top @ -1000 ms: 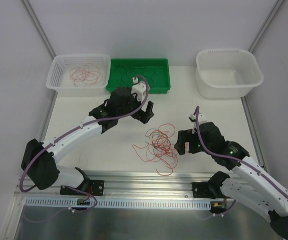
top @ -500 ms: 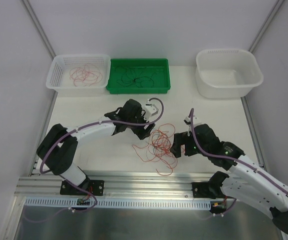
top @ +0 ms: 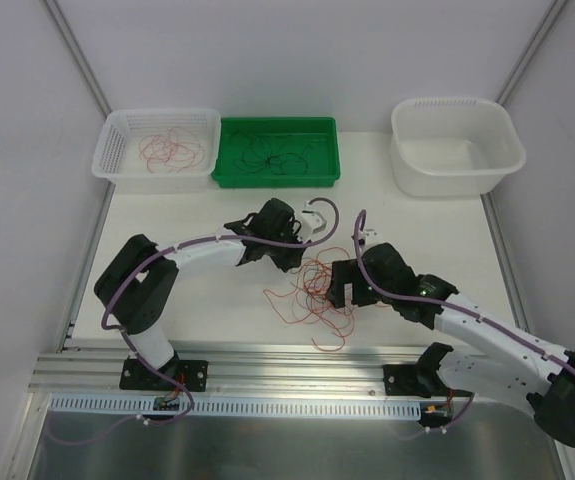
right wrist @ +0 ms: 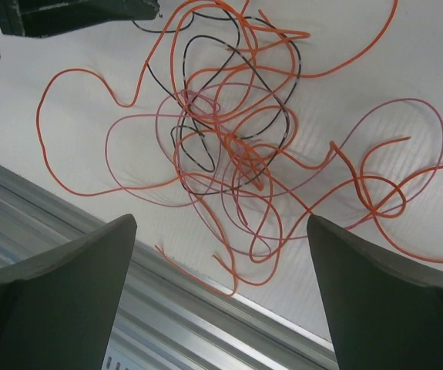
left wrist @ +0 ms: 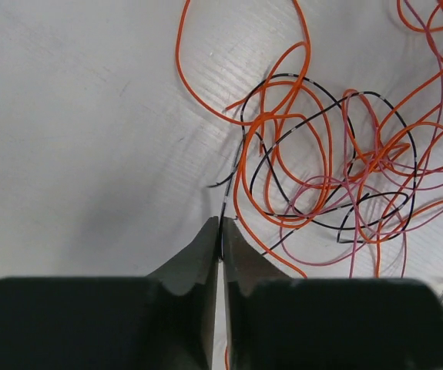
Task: Untangle the cables
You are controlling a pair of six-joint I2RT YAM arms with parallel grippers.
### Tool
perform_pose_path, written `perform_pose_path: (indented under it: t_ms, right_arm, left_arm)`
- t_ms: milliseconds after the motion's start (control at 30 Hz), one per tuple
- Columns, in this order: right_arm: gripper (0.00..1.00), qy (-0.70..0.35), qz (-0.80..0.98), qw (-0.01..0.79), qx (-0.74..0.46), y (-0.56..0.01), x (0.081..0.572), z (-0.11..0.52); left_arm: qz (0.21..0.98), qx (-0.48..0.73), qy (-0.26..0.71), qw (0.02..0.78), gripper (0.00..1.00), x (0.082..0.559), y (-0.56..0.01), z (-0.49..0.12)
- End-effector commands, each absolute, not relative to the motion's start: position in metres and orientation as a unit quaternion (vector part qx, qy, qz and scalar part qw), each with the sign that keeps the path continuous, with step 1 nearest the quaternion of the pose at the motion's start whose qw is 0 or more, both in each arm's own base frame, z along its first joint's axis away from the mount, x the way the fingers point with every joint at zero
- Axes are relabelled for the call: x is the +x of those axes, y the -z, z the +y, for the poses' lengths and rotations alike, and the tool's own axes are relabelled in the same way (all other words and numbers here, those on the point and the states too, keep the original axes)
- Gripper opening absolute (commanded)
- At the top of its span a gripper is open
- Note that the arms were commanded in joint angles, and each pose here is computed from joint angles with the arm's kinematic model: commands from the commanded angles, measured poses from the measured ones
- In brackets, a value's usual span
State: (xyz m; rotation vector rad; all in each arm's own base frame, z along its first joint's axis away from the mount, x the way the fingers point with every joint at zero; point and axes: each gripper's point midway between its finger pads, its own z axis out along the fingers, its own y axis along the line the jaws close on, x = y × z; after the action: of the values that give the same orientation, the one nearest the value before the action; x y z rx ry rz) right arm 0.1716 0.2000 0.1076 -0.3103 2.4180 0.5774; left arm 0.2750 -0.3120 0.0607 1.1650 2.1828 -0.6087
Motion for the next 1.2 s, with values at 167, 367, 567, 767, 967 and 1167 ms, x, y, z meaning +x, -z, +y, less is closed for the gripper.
perform_pose_path:
  t_ms: [167,367,567,767,967,1167]
  right_arm:
    - [0.97,-0.228,0.910,0.339,-0.076,-0.098,0.206,0.246]
    - [0.92,-0.175,0.931,0.314,-0.065,-0.059,0.216,0.261]
    - [0.60,-0.071,0.943,0.323,-0.031,-0.031,0.228,0.230]
    - [0.13,0.002,0.945,0.328,0.016,-0.026,0.230,0.173]
    - [0.01,0.008,0.940,0.332,0.079,-0.040,0.234,0.120]
    - [0.01,-0.007,0.923,0.358,0.142,-0.078,0.238,0.084]
  left_arm:
    - [0.809,0.398,0.276,0.333,0.00,0.267,-0.100,-0.322]
    - [0.812,0.336,0.278,0.389,0.00,0.267,-0.146,-0.307]
    - [0.815,0.290,0.249,0.435,0.00,0.268,-0.187,-0.280]
    - [0.847,0.201,0.181,0.458,0.00,0.284,-0.211,-0.215]
    - [0.870,0.089,0.121,0.469,0.00,0.291,-0.216,-0.138]
    - [0.874,-0.014,0.009,0.485,0.00,0.286,-0.231,-0.054]
